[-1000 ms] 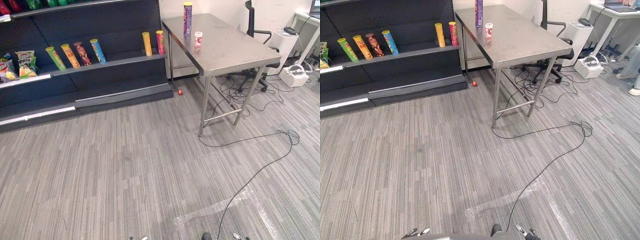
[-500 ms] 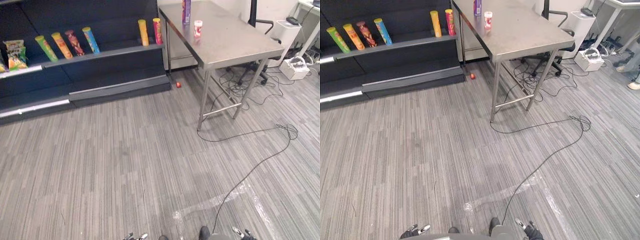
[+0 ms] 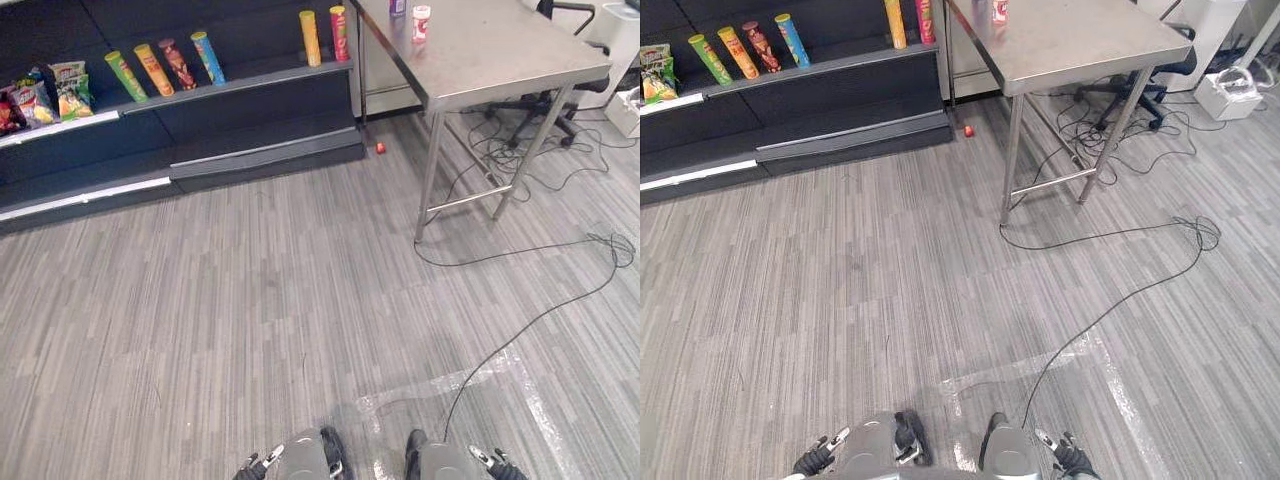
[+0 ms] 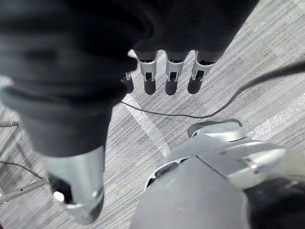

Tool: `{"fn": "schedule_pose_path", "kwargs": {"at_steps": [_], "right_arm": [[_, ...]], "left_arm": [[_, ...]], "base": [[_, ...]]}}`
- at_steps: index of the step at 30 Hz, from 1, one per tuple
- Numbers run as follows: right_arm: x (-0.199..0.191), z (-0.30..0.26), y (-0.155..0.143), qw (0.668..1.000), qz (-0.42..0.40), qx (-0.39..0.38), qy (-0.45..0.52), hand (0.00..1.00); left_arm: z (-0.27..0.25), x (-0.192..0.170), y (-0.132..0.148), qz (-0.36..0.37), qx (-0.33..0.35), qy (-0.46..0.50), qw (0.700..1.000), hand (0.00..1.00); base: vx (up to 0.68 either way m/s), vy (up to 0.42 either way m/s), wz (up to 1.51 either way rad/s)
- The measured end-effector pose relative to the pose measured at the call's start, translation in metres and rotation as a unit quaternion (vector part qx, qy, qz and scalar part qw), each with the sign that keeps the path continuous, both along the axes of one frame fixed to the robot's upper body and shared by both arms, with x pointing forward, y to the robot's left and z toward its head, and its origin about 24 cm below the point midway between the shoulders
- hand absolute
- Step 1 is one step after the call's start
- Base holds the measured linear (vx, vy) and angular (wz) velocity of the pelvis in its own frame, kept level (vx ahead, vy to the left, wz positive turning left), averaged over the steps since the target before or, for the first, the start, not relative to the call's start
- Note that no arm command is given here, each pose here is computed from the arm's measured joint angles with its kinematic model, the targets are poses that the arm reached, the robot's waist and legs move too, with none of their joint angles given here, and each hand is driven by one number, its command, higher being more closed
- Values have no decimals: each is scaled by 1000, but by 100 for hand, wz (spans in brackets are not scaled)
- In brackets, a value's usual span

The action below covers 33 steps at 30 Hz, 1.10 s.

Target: Put the gum and the chips on the shelf.

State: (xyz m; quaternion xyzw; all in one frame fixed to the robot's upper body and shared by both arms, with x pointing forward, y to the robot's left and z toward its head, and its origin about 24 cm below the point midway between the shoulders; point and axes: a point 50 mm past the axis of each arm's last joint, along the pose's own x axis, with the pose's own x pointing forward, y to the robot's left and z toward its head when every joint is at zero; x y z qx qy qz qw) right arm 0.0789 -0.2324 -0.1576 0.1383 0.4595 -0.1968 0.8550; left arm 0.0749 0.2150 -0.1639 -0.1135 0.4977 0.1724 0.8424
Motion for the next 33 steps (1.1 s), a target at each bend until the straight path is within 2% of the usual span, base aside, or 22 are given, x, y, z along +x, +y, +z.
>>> {"fn": "schedule_pose_path", "kwargs": {"at_steps": [6,13,19,25,33], "right_arm": [[12,3,-5,1000,-11,-5,-17,0],[8,0,3,999,-34,12,-15,0],[1,0,0,1000,-25,3,-6,0],[17,6,0,999,-15,-2,-38,0],[19,6,-4,999,-12,-8,-36,0]], "left_arm": [[-2,-4,-12,12,-11,0,1000,0],[-2,-11,-3,3,6,6,1000,0],[0,-6,-5,-58,17,3,998,0],[1,7,-11,-87,15,-9,996,0],[0,16,-24,-93,2,-17,996,0]], "base": [[229,365,-45],[371,332,-19],[365,226,-26],[282,3,8],[375,-250,27]]}}
